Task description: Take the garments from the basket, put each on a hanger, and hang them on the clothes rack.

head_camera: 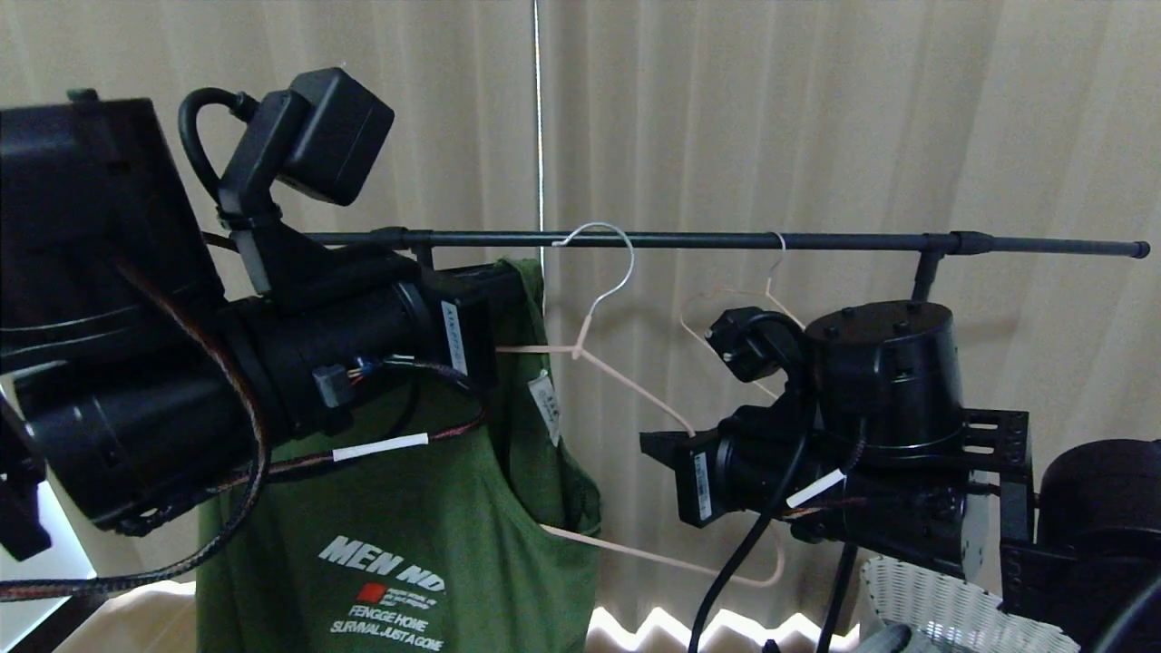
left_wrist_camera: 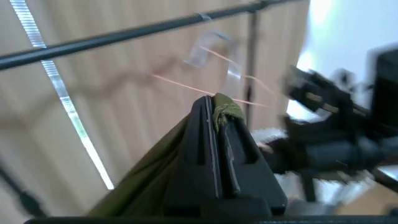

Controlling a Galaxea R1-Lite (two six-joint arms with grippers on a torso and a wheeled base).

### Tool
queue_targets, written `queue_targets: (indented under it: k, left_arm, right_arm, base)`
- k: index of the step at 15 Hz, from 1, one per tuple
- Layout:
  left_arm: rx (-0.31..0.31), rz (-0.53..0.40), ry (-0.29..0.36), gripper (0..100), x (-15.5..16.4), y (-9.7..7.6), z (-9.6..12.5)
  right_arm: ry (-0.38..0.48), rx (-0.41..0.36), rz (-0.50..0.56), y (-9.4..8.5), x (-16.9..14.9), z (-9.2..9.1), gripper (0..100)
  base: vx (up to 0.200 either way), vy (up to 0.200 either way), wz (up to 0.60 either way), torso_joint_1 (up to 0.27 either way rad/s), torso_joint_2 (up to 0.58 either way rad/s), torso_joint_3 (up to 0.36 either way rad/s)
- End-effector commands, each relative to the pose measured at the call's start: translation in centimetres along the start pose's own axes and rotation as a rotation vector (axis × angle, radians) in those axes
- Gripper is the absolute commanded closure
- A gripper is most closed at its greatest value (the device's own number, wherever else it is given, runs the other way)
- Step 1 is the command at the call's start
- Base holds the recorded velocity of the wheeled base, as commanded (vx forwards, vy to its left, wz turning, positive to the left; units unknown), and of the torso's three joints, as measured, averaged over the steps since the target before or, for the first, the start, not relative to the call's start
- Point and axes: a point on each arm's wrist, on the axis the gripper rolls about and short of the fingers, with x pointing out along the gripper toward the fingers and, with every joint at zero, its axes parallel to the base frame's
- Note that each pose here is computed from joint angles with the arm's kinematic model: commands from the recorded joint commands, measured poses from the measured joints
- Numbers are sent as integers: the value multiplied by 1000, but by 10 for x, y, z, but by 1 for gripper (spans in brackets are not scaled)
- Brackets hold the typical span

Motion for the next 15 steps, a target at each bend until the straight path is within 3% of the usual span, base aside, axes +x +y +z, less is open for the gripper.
queue_targets:
  k: [1, 2, 4, 8, 15]
  left_arm:
    - [12, 109, -15, 100, -1, 28, 4]
    - [22, 167, -18, 100, -2, 43, 6]
    - [21, 204, -19, 100, -2, 53, 6]
    - [21, 206, 7, 100, -1, 52, 1]
    - [26, 252, 40, 100, 0, 56, 1]
  right_arm:
    - [-8, 3, -29, -5, -7, 0, 100]
    - [13, 11, -66, -12, -15, 0, 100]
    - [41, 49, -110, -19, -26, 7, 100]
    - [-7, 111, -205, -26, -28, 25, 100]
    - [-3, 145, -344, -52, -22, 27, 100]
  base:
    - [0, 0, 0, 0, 0, 0]
    - [0, 0, 0, 0, 0, 0]
    - [0, 0, 0, 0, 0, 0]
    - [0, 0, 0, 0, 0, 0]
    - [0, 0, 0, 0, 0, 0]
